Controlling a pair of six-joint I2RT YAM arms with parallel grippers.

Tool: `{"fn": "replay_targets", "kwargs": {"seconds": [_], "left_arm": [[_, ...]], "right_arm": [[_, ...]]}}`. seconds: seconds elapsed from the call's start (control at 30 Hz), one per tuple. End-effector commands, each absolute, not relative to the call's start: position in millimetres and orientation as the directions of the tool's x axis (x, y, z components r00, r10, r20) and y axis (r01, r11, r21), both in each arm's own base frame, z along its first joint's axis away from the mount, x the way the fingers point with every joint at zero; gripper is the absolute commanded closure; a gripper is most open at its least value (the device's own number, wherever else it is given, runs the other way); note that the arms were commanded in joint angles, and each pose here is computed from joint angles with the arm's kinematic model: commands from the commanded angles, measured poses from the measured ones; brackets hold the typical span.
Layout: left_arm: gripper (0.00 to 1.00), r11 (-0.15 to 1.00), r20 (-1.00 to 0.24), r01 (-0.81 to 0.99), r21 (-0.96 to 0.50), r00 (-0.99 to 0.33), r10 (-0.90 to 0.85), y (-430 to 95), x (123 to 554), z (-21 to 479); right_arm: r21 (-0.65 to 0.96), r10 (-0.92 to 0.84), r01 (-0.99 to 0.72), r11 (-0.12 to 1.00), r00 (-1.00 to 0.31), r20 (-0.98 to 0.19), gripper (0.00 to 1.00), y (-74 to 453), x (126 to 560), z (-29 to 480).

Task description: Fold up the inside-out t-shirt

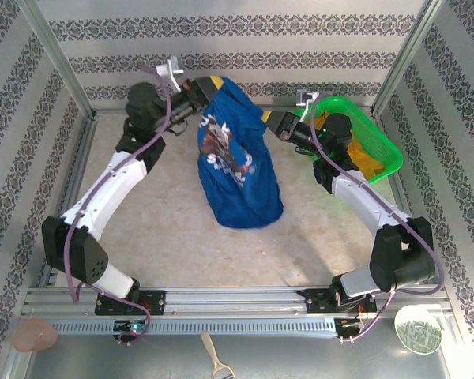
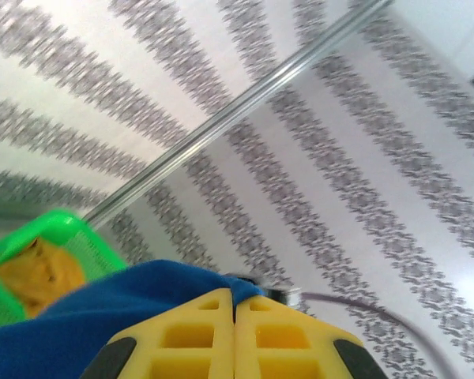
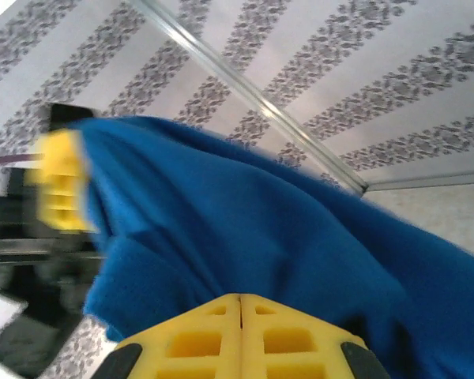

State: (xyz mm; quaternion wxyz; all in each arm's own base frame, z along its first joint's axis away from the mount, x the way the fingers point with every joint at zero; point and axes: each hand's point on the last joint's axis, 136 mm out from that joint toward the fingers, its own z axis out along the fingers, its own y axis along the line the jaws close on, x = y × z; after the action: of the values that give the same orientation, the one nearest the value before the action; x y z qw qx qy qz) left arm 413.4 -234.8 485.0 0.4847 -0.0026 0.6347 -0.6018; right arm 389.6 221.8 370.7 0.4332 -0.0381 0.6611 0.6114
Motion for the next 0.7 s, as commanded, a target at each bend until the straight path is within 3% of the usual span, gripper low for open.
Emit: {"fn": "replay_targets", "kwargs": {"seconds": [0.0,0.1,0.33,0.47,0.67], "left_arm": [[1.0,0.306,-0.701,0.674,-0.672,-0.445,-0.557,-218.1,382.4,535.3],[1.0,0.362,-0.705,0.632,-0.686,-0.453,-0.545,-207.6,388.5,514.8],[1.0,0.45,-0.662,0.486,-0.749,-0.569,-0.487,-201.9,403.8,410.6],[1.0,0.457,-0.658,0.475,-0.752,-0.575,-0.485,-198.9,398.8,399.5],[1.0,0.432,-0.685,0.533,-0.727,-0.53,-0.499,-195.8,386.6,427.8]], "right_arm": [[0.767,0.552,-0.556,0.321,-0.549,-0.628,1.0,211.5,405.8,389.7],[0.735,0.576,-0.607,0.303,-0.498,-0.648,1.0,213.3,400.2,429.0],[0.633,0.567,-0.72,0.284,-0.406,-0.716,1.0,221.8,365.1,503.4],[0.64,0.509,-0.684,0.35,-0.434,-0.743,1.0,227.0,366.3,470.0],[0.706,0.495,-0.576,0.412,-0.509,-0.704,1.0,225.1,376.4,392.7]]}}
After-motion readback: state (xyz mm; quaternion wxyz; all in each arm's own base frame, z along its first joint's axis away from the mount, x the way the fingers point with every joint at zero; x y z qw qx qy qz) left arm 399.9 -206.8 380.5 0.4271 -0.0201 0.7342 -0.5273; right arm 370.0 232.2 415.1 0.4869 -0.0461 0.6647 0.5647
